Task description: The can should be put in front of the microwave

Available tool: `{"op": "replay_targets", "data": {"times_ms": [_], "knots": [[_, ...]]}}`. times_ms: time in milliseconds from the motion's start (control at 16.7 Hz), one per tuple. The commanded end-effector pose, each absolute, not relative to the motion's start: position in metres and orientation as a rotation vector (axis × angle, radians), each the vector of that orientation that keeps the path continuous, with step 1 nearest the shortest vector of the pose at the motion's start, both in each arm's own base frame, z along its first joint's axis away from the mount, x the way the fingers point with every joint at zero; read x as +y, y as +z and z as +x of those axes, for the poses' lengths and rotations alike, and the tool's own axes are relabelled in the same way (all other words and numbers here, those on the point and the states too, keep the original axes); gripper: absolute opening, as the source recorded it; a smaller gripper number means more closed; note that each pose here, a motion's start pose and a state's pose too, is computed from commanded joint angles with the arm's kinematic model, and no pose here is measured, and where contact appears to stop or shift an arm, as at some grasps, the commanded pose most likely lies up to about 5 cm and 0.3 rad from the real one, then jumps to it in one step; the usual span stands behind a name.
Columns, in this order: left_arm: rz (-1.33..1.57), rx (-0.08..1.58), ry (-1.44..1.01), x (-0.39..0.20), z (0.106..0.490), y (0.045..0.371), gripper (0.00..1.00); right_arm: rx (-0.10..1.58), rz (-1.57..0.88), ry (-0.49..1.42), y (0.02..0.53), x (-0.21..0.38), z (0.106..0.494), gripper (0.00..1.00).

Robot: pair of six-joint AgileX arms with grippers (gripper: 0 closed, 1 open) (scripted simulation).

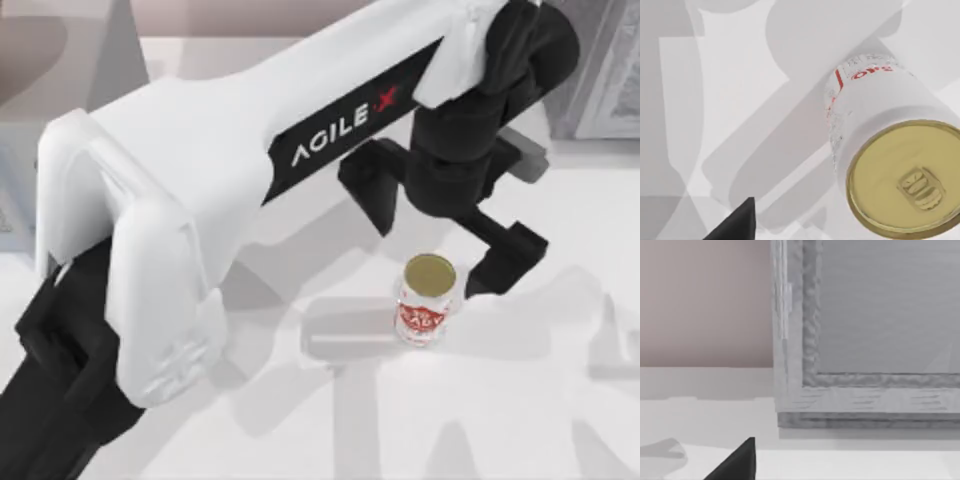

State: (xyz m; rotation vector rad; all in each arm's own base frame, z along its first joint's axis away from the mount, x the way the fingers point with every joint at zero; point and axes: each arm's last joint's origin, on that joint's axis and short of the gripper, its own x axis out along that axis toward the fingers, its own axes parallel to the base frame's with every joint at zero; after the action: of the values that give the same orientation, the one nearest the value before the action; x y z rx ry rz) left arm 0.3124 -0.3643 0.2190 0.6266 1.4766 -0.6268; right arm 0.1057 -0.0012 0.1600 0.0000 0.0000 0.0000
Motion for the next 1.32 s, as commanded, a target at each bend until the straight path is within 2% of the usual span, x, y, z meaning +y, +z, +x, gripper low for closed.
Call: {"op": "replay_targets", "data": {"times_ms": [540, 1020, 1320], "knots": [[0.626, 1.475, -0.628, -0.366, 0.314, 0.214, 1.00, 0.000, 0.000, 0.000, 0.160, -0.001, 0.106, 1.00], [0.630, 1.478, -0.628, -0.367, 0.312, 0.160, 1.00, 0.000, 0.000, 0.000, 0.160, -0.001, 0.106, 1.00], [0.629, 1.477, -0.629, -0.367, 0.312, 0.157, 1.00, 0.000, 0.000, 0.000, 0.160, -0.001, 0.106, 1.00]]}}
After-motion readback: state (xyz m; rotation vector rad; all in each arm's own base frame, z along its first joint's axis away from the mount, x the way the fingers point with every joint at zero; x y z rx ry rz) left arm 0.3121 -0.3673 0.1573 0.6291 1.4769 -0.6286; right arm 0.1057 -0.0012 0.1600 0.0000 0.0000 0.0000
